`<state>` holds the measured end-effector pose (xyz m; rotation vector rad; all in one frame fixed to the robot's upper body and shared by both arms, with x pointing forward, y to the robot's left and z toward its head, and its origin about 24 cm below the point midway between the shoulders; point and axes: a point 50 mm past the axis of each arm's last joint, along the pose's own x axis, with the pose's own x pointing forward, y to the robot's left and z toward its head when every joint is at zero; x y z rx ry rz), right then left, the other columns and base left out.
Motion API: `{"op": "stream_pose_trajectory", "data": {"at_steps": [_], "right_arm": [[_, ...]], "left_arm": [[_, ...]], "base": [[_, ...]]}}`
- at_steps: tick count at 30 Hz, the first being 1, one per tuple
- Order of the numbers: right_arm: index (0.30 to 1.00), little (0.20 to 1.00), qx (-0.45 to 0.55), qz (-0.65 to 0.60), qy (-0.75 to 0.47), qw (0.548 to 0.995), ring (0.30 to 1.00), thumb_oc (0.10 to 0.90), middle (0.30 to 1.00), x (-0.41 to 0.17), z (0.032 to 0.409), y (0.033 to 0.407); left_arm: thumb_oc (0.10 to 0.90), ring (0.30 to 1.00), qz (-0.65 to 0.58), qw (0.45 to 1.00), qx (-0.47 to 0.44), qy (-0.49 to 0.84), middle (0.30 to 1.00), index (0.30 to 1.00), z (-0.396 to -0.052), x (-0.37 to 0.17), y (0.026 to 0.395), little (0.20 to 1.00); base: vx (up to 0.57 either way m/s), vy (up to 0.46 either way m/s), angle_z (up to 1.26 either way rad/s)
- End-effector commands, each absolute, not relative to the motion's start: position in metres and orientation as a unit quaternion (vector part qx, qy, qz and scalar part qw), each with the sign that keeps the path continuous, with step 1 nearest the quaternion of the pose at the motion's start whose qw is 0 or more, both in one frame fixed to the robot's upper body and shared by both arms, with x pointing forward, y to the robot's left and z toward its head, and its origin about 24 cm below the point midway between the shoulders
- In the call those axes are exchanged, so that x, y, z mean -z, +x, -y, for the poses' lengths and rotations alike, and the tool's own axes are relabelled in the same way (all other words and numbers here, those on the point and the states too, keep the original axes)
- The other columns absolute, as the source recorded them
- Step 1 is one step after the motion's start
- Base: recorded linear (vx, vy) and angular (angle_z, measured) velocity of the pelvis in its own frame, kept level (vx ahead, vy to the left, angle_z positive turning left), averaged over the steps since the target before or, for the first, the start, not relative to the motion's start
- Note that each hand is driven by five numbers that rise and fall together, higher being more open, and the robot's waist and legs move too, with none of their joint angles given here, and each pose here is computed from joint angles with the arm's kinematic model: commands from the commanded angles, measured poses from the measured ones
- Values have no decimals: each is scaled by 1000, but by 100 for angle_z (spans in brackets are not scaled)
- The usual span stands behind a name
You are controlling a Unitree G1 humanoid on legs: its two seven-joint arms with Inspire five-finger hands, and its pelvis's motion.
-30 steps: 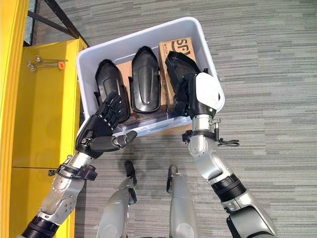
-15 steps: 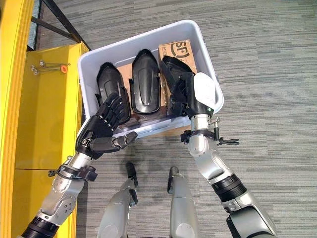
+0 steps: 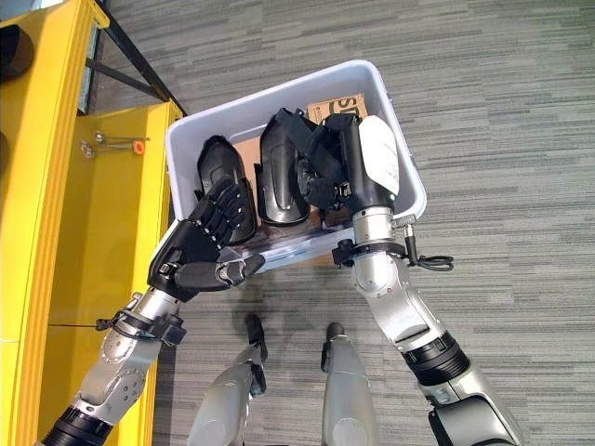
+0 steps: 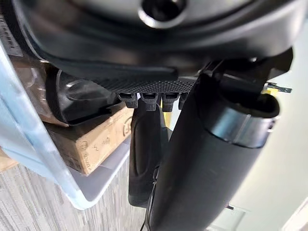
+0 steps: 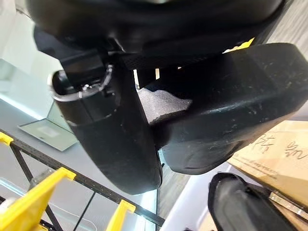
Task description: Move parts from the plastic box to the shelf.
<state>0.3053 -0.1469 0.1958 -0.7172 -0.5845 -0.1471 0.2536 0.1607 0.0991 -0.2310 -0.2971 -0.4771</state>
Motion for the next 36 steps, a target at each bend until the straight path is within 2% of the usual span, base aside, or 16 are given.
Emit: {"op": "stream_pose_trajectory", "data": {"at_steps": [1,8,18,29,36], "right_arm": [[300,300,45,464,-259,846,300,400,300,-260,125,277],[300,300,20,433,-255,864,300,400,300,-244,121,281],[300,300,-54,460,-210,861,300,400,300,-258,102,275],[300,300,-3,476,-210,854,300,400,300,-249,113,275],[300,300,24,482,-200,852,300,400,300,-259,117,269]], "left_arm": [[900,1000,209,933,262,-131,1000,1000,-149,-114,245,1000],[900,1000,188,935,265,-140,1000,1000,-146,-104,242,1000],[900,1000,176,953,205,-138,1000,1000,-161,-93,243,1000],[900,1000,245,925,273,-95,1000,1000,-159,-112,239,1000],[900,1000,287,910,289,-81,1000,1000,-146,-136,242,1000]], "base": [[0,0,0],[41,-47,2],[-23,-50,8],[-135,-27,85],[-86,188,56]]}}
